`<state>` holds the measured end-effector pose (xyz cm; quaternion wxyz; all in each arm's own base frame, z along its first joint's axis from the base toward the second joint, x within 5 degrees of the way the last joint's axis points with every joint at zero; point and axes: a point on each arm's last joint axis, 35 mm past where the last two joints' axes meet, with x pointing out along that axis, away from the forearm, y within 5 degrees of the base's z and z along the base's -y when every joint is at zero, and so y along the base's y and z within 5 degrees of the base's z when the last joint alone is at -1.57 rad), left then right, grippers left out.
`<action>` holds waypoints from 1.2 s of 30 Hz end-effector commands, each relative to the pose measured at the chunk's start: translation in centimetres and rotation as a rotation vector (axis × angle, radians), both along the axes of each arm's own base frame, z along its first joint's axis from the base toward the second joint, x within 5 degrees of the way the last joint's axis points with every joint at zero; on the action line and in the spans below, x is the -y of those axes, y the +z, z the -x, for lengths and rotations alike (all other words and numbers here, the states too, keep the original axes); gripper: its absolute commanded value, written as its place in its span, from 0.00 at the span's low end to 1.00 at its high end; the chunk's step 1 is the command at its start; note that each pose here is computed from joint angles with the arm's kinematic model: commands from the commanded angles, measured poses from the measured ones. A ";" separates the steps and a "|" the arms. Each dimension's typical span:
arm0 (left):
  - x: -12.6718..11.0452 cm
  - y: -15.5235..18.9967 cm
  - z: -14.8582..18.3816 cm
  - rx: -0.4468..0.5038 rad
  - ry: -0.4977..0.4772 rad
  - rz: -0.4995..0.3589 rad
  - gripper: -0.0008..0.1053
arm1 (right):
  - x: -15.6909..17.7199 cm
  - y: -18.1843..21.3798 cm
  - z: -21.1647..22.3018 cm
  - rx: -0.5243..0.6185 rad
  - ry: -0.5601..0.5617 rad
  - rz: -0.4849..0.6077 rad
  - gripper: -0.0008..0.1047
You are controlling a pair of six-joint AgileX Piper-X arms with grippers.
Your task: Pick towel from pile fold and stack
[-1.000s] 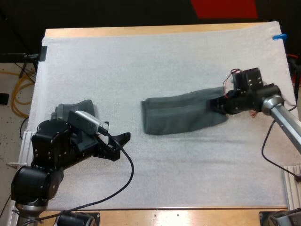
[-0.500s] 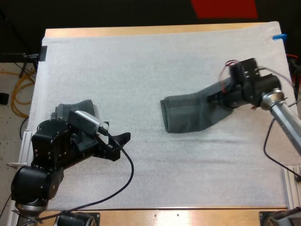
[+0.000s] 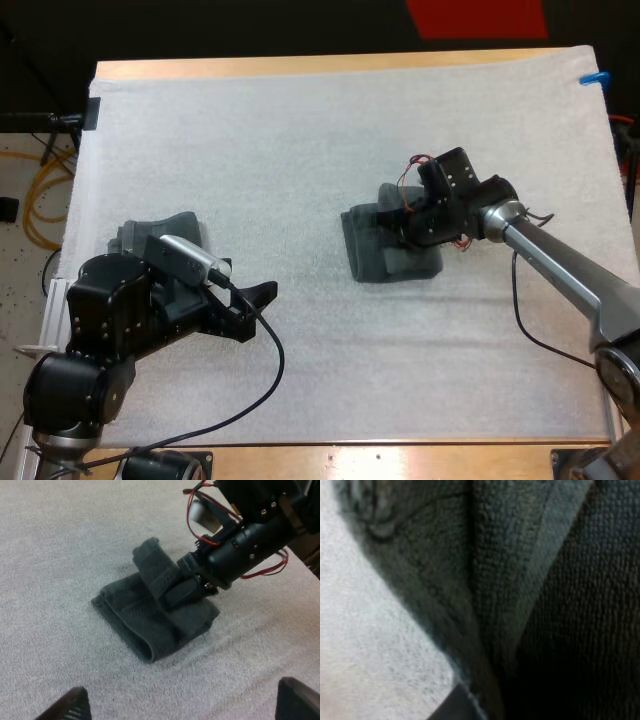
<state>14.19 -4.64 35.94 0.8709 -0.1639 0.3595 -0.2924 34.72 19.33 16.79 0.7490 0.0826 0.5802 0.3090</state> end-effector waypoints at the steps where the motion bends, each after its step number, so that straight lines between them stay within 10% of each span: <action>1: 0.0 0.2 0.0 0.005 -0.003 0.010 0.68 | -0.2 0.5 -0.3 0.008 0.004 -0.045 0.02; 7: 0.0 0.2 0.0 0.005 -0.003 0.010 0.68 | -0.6 0.7 -0.5 0.015 0.049 -0.123 0.09; 15: 0.0 0.2 0.0 0.005 -0.003 0.010 0.68 | -0.8 1.0 -0.5 0.006 0.089 -0.175 0.72; 36: 0.9 -2.2 -3.9 -0.119 0.001 -0.003 0.69 | 2.0 12.4 5.1 0.229 0.285 -0.156 0.68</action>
